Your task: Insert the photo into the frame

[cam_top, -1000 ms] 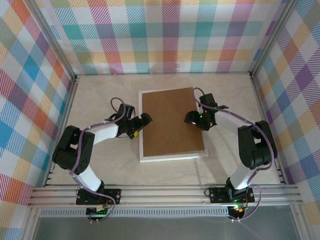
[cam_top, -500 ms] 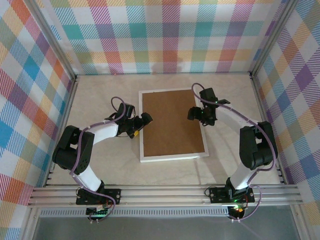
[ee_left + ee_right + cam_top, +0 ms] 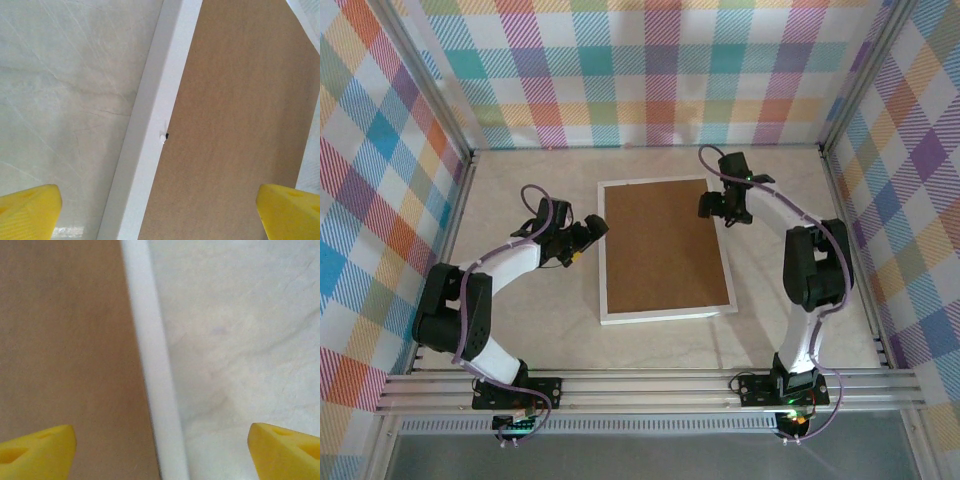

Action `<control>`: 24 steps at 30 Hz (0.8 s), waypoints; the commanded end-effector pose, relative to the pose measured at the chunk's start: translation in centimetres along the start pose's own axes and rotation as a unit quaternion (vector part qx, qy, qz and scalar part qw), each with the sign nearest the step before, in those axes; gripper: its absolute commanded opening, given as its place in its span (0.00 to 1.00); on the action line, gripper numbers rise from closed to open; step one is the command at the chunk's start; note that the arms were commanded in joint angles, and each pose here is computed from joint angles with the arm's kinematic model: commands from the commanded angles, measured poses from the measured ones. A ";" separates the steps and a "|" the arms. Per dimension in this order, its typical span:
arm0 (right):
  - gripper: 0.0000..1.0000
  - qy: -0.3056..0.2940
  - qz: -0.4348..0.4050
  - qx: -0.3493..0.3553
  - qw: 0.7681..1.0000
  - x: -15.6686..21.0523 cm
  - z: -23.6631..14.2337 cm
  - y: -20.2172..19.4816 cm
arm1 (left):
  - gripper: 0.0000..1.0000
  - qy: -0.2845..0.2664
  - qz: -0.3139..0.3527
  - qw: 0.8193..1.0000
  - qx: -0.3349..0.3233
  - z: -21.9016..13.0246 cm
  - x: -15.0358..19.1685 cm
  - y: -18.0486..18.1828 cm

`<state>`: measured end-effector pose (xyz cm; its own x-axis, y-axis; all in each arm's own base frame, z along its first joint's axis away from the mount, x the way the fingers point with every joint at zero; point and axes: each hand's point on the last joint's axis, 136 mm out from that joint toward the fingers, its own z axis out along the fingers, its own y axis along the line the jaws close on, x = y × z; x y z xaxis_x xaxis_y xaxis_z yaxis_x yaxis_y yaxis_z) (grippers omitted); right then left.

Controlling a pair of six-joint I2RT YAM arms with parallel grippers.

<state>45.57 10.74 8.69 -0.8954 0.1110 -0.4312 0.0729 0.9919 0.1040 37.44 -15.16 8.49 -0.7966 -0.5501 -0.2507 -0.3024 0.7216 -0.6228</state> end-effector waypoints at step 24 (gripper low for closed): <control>0.94 0.080 -0.008 -0.063 0.995 0.3 5.6 -0.2 | 1.00 0.042 0.036 0.997 0.046 5.8 -1.0 -4.8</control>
<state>48.89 8.71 4.27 -0.9330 0.1102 -0.3426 0.0630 0.9873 0.1461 41.96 -18.48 6.61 -0.8384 -0.4981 -0.2212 -0.2601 0.7223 -0.6408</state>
